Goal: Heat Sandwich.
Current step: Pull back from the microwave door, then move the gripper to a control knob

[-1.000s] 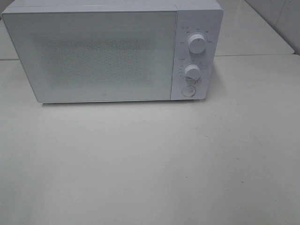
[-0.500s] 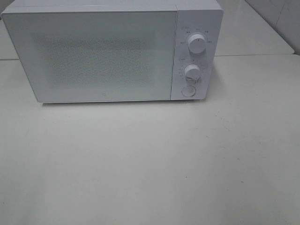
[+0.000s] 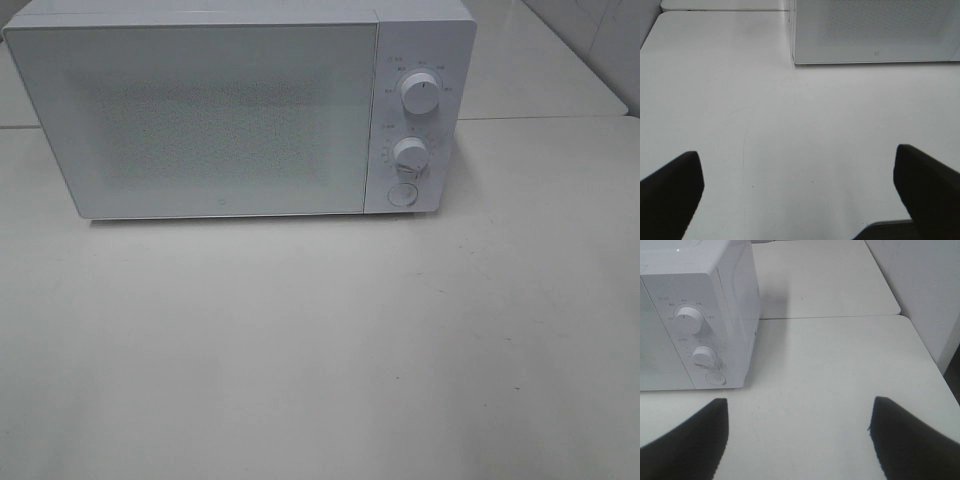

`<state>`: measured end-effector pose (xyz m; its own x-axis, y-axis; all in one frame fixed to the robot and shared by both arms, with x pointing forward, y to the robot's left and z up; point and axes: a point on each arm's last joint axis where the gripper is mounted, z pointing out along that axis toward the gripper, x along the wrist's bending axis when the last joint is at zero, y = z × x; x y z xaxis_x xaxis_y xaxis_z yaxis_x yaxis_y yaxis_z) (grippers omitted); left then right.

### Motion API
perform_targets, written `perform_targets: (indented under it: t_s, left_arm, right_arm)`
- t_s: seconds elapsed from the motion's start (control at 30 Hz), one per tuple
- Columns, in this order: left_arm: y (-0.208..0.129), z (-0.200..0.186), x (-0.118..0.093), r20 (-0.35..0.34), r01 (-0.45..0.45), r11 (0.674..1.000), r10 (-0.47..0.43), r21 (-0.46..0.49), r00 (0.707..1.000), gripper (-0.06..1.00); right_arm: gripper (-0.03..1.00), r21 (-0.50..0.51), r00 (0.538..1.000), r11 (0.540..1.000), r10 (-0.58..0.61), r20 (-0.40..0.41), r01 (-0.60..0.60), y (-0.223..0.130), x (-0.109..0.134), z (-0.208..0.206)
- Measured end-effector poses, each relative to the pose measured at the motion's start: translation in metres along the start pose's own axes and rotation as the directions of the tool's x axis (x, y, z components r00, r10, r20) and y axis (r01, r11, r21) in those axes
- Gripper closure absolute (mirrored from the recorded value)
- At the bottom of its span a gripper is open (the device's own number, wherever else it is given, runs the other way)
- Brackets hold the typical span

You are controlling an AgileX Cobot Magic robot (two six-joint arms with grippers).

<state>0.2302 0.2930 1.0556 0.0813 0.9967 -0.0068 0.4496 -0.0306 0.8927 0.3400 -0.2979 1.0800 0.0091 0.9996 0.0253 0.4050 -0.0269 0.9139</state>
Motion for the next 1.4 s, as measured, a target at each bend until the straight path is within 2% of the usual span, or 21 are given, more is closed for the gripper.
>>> perform_targets:
  t_s: [0.33, 0.53, 0.8, 1.07, 1.23, 1.4]
  left_arm:
    - [0.0, 0.0, 0.0, 0.0, 0.0, 1.0, 0.0, 0.0, 1.0, -0.02]
    - [0.0, 0.0, 0.0, 0.0, 0.0, 1.0, 0.0, 0.0, 1.0, -0.02]
    - [0.0, 0.0, 0.0, 0.0, 0.0, 1.0, 0.0, 0.0, 1.0, -0.02]
    - [0.0, 0.0, 0.0, 0.0, 0.0, 1.0, 0.0, 0.0, 1.0, -0.02]
    - [0.0, 0.0, 0.0, 0.0, 0.0, 1.0, 0.0, 0.0, 1.0, -0.02]
    - [0.0, 0.0, 0.0, 0.0, 0.0, 1.0, 0.0, 0.0, 1.0, -0.02]
  right_arm:
    - [0.2, -0.066, 0.999, 0.997, 0.039, -0.023, -0.041, 0.007, 0.003, 0.046]
    - [0.2, -0.125, 0.999, 0.991, 0.039, -0.033, -0.043, 0.013, 0.004, 0.066]
    - [0.2, -0.156, 0.999, 0.987, 0.013, -0.042, -0.019, 0.013, 0.006, 0.099]
    - [0.2, -0.2, 0.999, 0.98, -0.001, -0.038, -0.006, -0.01, 0.005, 0.123]
    - [0.2, -0.228, 1.0, 0.974, 0.003, 0.012, 0.0, -0.028, 0.003, 0.134]
    - [0.2, -0.241, 0.999, 0.97, -0.019, 0.048, 0.03, -0.042, 0.013, 0.146]
